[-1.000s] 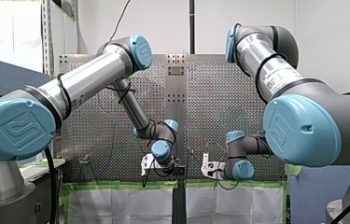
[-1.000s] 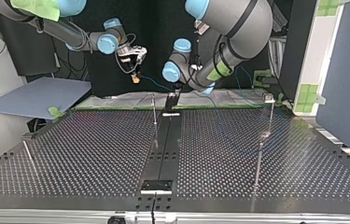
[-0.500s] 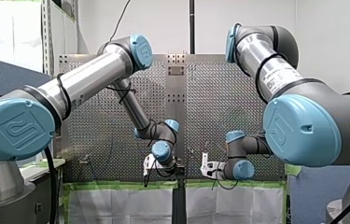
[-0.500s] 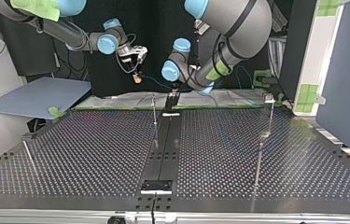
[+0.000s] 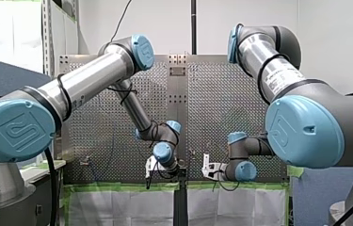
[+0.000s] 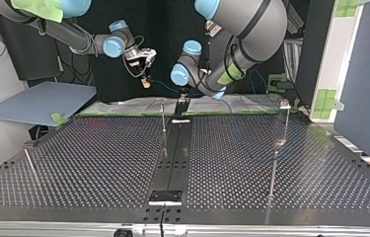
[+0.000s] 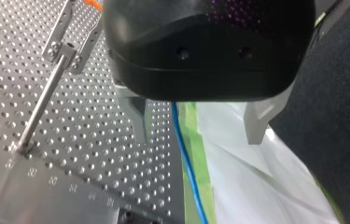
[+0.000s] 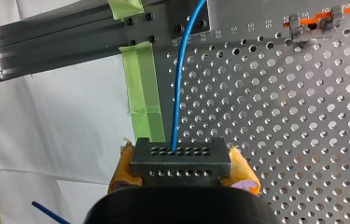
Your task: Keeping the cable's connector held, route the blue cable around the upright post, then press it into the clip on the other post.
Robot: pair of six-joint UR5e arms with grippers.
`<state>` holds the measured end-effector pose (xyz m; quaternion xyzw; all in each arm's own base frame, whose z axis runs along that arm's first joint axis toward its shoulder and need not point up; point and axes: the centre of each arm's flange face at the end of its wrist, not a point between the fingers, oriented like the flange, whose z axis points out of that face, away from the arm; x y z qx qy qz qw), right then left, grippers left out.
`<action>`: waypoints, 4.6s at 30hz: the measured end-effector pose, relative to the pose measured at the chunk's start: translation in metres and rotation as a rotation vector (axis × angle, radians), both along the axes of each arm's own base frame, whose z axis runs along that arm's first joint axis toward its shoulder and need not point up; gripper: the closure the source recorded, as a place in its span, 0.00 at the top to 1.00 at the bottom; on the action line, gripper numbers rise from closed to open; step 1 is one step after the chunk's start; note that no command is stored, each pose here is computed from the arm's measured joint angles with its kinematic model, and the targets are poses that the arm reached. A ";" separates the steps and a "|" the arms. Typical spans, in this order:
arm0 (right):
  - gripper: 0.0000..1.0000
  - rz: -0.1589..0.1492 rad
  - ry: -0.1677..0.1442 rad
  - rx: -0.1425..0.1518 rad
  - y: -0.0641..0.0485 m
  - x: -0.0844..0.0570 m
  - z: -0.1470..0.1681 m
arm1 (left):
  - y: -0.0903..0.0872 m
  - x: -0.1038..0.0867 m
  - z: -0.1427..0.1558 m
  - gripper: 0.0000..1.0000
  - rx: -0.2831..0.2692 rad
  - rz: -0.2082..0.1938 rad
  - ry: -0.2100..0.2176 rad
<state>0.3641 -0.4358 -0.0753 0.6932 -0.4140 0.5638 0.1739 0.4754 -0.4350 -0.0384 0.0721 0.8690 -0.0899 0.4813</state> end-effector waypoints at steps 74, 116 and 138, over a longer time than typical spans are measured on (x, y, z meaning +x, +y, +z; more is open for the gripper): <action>0.00 -0.061 -0.015 -0.020 -0.016 -0.013 0.001 | -0.011 -0.033 -0.008 0.00 -0.005 0.045 -0.035; 0.00 -0.142 0.009 -0.064 -0.053 -0.041 -0.027 | -0.029 -0.049 -0.004 0.00 -0.036 0.088 -0.143; 0.00 -0.090 0.023 -0.162 -0.077 -0.035 -0.016 | -0.034 -0.026 0.002 0.00 -0.145 0.070 -0.230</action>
